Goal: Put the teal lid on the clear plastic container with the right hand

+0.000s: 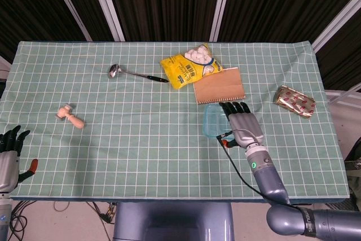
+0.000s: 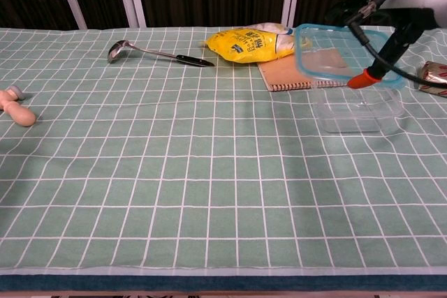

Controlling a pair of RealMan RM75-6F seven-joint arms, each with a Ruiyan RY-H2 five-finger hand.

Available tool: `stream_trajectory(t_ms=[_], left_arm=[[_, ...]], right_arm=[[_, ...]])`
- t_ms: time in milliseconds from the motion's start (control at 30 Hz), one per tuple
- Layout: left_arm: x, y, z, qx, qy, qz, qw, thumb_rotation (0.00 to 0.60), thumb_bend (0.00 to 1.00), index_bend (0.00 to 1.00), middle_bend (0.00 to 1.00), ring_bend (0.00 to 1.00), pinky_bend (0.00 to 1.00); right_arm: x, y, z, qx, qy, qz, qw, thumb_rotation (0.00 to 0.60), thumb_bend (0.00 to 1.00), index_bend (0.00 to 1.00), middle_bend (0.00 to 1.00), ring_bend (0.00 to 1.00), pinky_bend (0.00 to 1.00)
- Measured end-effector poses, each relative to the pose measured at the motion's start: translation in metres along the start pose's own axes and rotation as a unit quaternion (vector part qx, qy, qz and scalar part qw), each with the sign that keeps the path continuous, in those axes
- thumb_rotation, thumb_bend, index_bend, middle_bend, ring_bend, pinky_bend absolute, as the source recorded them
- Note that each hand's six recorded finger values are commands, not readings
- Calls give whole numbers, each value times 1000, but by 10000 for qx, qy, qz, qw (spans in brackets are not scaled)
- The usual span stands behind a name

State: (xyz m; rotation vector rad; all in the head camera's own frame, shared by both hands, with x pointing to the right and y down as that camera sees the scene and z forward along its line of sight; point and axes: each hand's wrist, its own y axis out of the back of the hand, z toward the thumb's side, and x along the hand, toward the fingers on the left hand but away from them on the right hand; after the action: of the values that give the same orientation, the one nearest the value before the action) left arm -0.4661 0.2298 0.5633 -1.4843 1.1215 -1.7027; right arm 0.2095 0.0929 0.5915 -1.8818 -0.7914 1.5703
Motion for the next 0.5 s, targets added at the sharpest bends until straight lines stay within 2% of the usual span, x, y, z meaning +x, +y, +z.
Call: stream_trajectory(t_ms=[167,500], left_arm=[[1,4,-1,10,52,114,9999,600,361,133,0,0,0],[1,2,0,151,93,212,9996,600,361,134,0,0,0]], right_arm=[[-16,20,-33,333,-162,77,9993,600,310,0,442,50,0],[-50,19,-84,959,-323,495,9936,600,311,0,442,49,0]])
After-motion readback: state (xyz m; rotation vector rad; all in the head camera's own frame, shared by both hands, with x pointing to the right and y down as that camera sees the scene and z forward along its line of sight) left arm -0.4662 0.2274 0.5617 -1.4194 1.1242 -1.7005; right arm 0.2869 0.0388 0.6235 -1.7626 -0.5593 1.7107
